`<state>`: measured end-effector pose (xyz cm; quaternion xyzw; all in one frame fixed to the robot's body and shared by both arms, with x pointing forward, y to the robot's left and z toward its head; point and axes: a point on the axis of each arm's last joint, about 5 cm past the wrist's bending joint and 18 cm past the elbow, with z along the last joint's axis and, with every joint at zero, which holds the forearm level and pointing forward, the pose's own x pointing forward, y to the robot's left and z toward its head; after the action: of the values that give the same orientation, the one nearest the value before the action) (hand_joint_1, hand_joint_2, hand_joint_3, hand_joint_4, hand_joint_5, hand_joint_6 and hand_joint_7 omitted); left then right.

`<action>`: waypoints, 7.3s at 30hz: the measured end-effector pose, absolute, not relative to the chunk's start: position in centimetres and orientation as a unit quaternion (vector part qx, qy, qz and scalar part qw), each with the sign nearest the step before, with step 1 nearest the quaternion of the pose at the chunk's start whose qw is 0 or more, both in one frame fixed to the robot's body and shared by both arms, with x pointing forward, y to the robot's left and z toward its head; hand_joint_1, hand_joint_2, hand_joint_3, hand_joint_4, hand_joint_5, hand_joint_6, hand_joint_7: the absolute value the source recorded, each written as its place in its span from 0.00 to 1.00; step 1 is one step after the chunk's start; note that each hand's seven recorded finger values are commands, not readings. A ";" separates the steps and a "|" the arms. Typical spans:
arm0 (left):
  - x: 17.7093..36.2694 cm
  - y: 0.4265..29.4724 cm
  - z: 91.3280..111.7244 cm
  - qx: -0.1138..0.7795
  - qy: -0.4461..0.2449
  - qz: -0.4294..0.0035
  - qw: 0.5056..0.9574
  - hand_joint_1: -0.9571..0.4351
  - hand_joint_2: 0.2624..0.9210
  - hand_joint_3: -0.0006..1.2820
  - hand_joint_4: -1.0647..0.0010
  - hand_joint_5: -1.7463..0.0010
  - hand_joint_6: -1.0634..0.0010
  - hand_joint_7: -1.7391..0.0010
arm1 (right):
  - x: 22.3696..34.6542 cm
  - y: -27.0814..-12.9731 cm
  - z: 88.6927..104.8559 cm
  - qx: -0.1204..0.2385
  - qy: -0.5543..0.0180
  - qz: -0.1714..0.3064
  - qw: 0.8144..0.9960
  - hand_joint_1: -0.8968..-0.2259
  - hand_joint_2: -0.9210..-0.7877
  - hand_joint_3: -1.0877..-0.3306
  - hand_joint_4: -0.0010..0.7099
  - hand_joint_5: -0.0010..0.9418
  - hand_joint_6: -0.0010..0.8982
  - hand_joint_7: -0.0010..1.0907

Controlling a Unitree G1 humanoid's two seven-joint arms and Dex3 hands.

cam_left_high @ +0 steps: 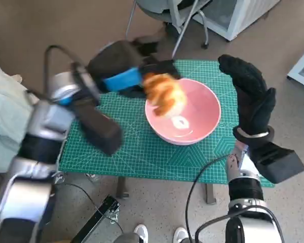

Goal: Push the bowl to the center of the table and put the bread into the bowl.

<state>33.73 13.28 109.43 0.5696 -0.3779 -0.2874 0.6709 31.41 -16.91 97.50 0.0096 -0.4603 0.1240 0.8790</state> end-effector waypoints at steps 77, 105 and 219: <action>30.5 30.1 102.4 0.554 0.002 -0.235 0.799 0.62 0.82 0.00 0.76 1.00 0.60 0.99 | 31.3 -17.8 97.9 -0.010 -0.473 0.122 0.873 0.48 0.00 0.49 0.44 0.00 0.00 0.75; 33.1 24.9 97.0 0.633 0.089 -0.252 0.726 0.61 0.93 0.02 0.63 0.98 0.51 0.97 | 31.1 -18.3 98.1 -0.020 -0.481 0.127 0.868 0.43 0.00 0.49 0.44 0.00 0.00 0.75; 30.9 15.9 100.9 -0.073 -0.399 -0.179 0.897 0.39 1.00 0.15 0.67 1.00 0.76 0.74 | 31.1 -16.9 102.5 -0.048 -0.526 0.110 0.842 0.52 0.00 0.45 0.44 0.01 0.02 0.70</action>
<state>30.93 15.91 100.86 -0.0728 -0.3985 -0.1791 0.8966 31.11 -16.89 102.54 -0.0480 -0.5264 0.1101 0.8417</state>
